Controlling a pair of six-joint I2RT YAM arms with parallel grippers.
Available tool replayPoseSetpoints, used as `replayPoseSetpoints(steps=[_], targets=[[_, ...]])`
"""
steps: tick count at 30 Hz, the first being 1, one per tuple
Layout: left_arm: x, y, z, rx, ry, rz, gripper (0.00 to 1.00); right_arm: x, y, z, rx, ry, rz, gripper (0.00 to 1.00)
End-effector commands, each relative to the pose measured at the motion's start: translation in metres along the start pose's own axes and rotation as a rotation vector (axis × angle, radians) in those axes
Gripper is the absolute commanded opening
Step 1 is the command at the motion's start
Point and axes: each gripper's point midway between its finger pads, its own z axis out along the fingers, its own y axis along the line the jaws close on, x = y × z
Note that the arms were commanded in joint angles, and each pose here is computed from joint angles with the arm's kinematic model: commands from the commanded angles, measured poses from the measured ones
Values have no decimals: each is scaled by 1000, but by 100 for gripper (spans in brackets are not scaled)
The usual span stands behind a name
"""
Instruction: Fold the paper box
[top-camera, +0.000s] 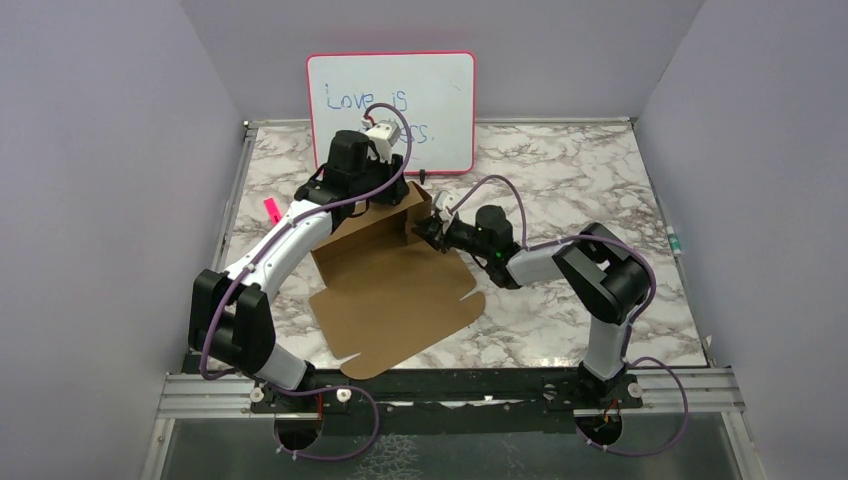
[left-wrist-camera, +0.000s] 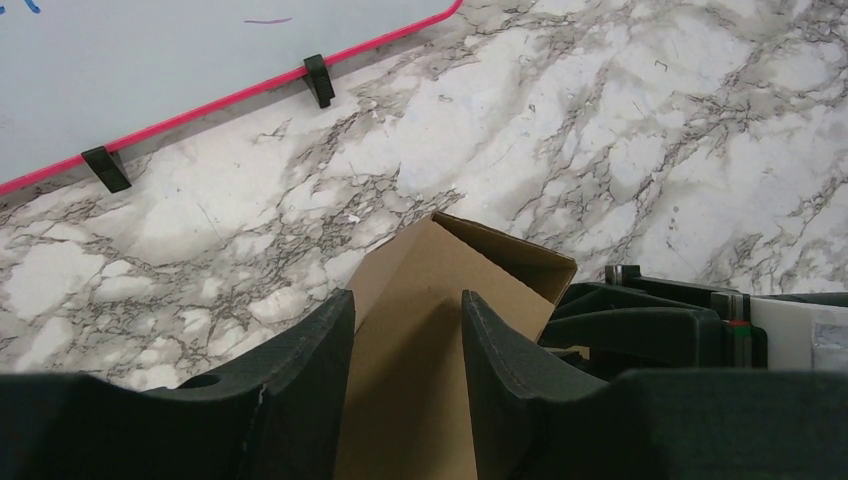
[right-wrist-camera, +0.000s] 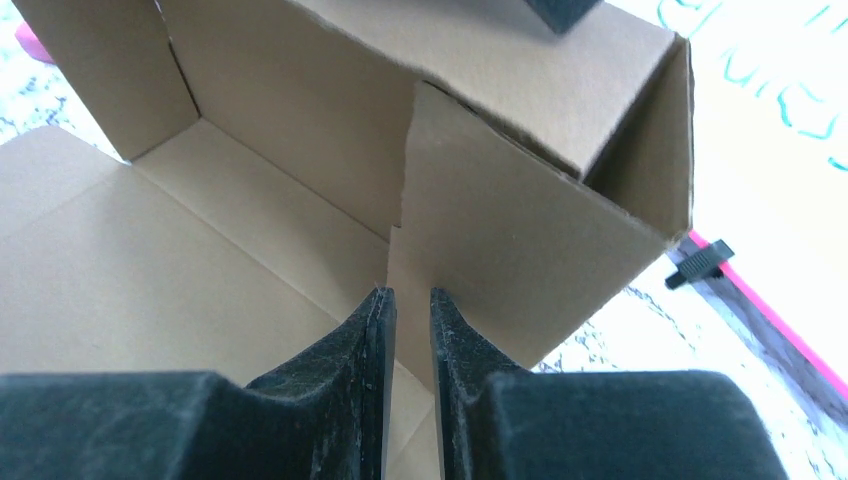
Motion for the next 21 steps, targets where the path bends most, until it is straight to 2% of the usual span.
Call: replayPoseSetpoints(steps=[1, 12, 15, 21], targets=[[25, -5, -2, 31, 82, -42, 45, -9, -17, -11, 96, -15, -50, 25], [25, -4, -3, 30, 80, -41, 45, -3, -36, -27, 229, -14, -39, 25], [26, -5, -3, 34, 82, -42, 45, -4, -40, -29, 241, -20, -42, 30], [25, -7, -3, 44, 81, -43, 45, -5, -30, -11, 118, -12, -76, 42]])
